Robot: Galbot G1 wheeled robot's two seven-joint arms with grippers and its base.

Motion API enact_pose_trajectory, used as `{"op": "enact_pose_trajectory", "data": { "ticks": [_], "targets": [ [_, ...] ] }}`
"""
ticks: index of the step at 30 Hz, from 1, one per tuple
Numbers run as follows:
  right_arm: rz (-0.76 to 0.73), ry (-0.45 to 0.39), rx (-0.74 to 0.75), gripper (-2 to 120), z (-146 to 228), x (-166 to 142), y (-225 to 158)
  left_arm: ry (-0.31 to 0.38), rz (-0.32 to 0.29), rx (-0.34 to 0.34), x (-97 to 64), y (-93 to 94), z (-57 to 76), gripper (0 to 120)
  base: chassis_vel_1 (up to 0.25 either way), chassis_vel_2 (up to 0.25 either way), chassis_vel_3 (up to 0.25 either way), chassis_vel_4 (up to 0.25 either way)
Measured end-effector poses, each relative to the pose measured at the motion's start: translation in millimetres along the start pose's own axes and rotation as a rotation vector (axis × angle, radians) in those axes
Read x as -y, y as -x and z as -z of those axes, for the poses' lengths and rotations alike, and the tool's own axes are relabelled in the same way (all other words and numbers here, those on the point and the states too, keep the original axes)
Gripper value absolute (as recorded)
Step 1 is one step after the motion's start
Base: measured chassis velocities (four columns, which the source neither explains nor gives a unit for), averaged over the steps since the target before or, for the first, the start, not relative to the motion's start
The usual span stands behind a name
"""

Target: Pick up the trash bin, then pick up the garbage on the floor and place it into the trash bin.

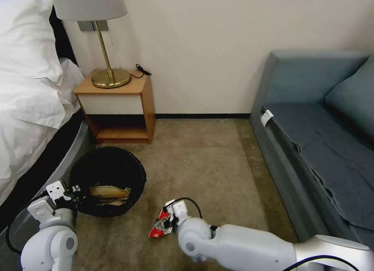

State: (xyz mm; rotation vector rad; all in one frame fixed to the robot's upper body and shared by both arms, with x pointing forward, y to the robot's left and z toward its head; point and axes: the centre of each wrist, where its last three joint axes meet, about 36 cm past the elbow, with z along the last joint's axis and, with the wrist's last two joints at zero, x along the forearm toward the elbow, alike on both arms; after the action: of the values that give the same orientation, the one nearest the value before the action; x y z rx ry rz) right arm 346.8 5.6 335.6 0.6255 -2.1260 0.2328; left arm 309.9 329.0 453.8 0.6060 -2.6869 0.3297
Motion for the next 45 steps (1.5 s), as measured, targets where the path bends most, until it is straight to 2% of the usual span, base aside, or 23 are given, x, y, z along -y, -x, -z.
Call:
{"op": "enact_pose_trajectory", "data": {
  "ticks": [7,12,18,31,39,42,43,45],
  "targets": [
    [0.011,-0.027,-0.028,100,-10.5,-25.1,22.9,0.0,0.006,0.003,-0.2,0.6,-1.4,2,0.0,0.0,0.0,0.0],
    [-0.002,-0.046,-0.037,100,-15.0,-30.1,41.6,0.001,0.009,0.006,-1.3,-1.0,-1.4,2,0.0,0.0,0.0,0.0],
    [-0.029,-0.078,-0.024,100,-21.5,-24.2,60.1,0.002,0.012,0.012,-2.7,-2.8,-0.8,2,0.0,0.0,0.0,0.0],
    [-0.087,-0.087,-0.015,98,-27.7,-6.1,87.3,0.006,0.012,0.012,-2.5,-1.2,-1.4,2,0.0,0.0,0.0,0.0],
    [-0.086,-0.089,-0.014,81,-34.9,-4.0,87.9,0.008,0.011,0.015,-2.1,-0.6,-0.6,2,0.0,0.0,0.0,0.0],
    [-0.083,-0.092,-0.004,65,-36.5,-5.5,88.5,0.014,0.014,0.016,-2.1,-0.2,-1.0,2,0.0,0.0,0.0,0.0],
    [-0.083,-0.092,-0.004,65,-36.5,-5.5,88.5,0.014,0.014,0.016,-2.1,-0.2,-1.0,2,0.0,0.0,0.0,0.0],
    [-0.084,-0.097,0.005,55,-36.7,-5.2,88.8,0.016,0.015,0.018,-2.1,-0.2,-1.1,2,0.0,0.0,0.0,0.0]
  ]
}}
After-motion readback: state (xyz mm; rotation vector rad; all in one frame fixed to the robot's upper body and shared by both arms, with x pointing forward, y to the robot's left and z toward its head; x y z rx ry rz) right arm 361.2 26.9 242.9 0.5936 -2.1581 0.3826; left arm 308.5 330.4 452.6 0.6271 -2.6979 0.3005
